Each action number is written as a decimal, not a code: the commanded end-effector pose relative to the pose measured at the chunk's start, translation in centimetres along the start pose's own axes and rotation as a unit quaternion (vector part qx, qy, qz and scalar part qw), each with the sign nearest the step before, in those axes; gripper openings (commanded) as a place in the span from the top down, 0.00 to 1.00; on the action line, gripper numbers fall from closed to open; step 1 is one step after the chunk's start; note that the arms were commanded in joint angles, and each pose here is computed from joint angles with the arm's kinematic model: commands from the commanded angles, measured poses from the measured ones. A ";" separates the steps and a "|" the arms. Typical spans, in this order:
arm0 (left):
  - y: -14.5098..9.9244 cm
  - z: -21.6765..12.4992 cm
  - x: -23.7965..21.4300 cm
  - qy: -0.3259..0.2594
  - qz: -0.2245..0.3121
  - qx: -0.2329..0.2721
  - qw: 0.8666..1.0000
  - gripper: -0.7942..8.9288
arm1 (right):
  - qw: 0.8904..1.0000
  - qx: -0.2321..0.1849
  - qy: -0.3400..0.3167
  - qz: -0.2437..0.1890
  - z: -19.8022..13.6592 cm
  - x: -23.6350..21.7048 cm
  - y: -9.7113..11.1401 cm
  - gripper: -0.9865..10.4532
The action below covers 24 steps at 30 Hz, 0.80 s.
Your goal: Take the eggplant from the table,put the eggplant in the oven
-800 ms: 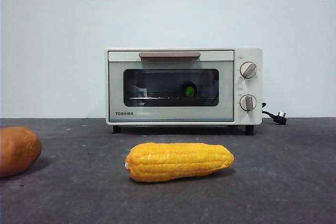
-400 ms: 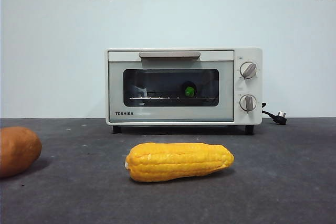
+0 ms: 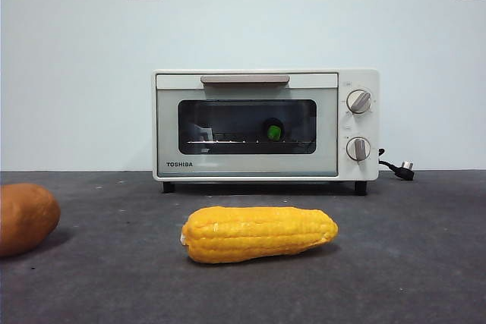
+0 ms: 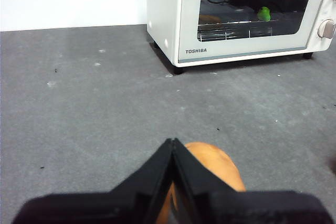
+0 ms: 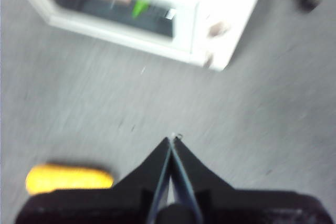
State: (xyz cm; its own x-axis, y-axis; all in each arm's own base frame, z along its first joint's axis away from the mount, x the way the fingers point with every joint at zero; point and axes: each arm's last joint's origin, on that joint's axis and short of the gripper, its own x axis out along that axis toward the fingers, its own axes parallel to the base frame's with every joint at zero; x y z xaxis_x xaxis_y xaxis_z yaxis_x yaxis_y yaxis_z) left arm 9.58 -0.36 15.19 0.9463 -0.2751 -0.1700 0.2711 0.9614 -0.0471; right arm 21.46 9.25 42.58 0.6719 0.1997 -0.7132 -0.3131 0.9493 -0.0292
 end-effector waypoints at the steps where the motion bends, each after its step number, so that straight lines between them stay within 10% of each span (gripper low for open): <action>1: 0.1 -0.2 0.1 0.000 0.002 -0.006 1.000 0.92 | 0.999 0.000 -0.046 -0.008 -0.3 -2.3 -0.3 0.91; 24: 0.1 -0.2 0.1 0.001 0.002 -0.006 1.000 0.92 | 0.950 0.104 -0.258 -0.140 -7.0 -16.3 -4.2 0.91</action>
State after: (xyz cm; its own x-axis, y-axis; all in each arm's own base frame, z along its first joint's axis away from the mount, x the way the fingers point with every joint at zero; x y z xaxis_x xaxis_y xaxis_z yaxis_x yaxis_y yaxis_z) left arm 9.59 -0.36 15.17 0.9458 -0.2752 -0.1724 0.2709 0.9614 -0.0484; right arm 7.45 0.36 49.33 0.9625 -0.0213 -0.2706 0.0259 0.9996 0.0134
